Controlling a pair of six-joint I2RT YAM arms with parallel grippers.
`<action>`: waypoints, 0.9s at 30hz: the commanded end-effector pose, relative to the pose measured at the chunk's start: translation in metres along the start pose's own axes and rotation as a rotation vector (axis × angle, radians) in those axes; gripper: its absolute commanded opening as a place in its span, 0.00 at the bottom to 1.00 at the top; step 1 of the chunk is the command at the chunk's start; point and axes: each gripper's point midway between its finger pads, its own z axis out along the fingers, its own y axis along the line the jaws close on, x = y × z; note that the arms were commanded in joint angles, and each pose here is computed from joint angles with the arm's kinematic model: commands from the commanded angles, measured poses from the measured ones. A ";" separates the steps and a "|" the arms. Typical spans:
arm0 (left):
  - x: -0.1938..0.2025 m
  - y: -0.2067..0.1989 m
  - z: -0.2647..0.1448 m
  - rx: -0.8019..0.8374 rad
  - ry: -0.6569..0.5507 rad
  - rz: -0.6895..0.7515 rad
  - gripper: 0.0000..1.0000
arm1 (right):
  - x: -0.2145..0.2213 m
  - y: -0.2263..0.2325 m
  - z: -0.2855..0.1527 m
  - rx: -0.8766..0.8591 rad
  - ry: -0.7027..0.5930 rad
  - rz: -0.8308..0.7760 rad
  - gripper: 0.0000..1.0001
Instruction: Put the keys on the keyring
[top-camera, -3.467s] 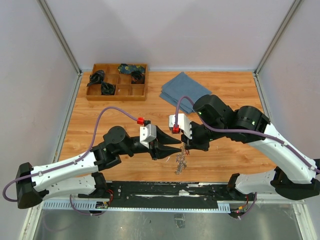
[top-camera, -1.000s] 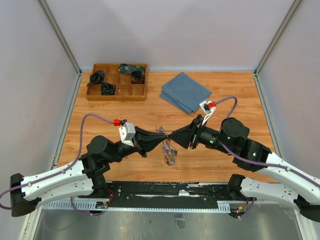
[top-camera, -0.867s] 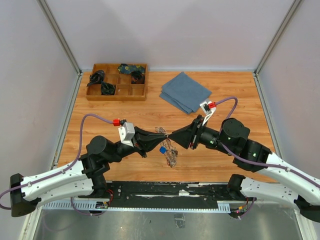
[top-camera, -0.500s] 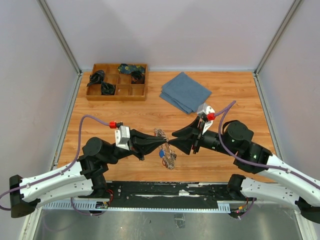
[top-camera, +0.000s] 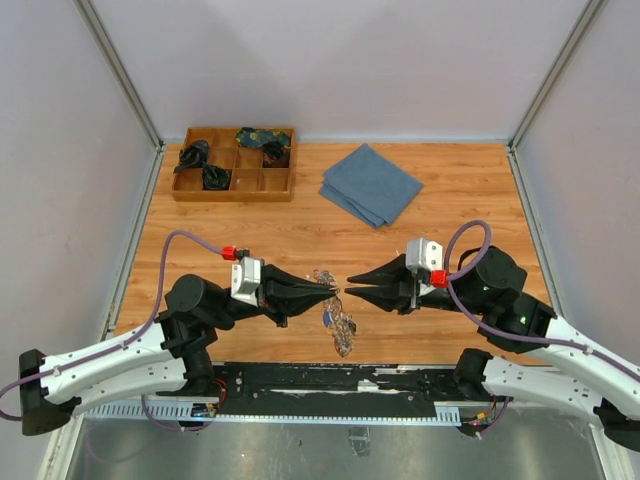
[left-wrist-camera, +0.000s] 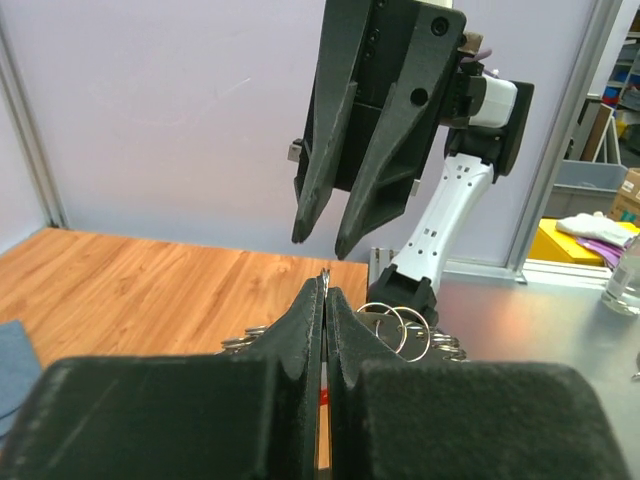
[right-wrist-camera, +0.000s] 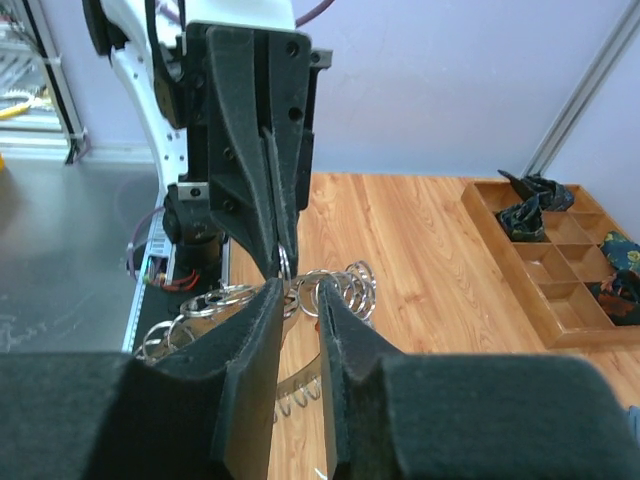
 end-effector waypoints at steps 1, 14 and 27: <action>-0.034 -0.008 0.004 0.041 -0.108 0.031 0.01 | -0.005 0.016 -0.002 -0.098 0.015 -0.078 0.22; -0.034 -0.010 0.007 0.061 -0.102 0.032 0.00 | 0.004 0.023 0.006 -0.149 0.041 -0.050 0.20; -0.030 -0.011 0.010 0.068 -0.087 0.029 0.01 | 0.003 0.025 0.010 -0.174 0.080 -0.023 0.01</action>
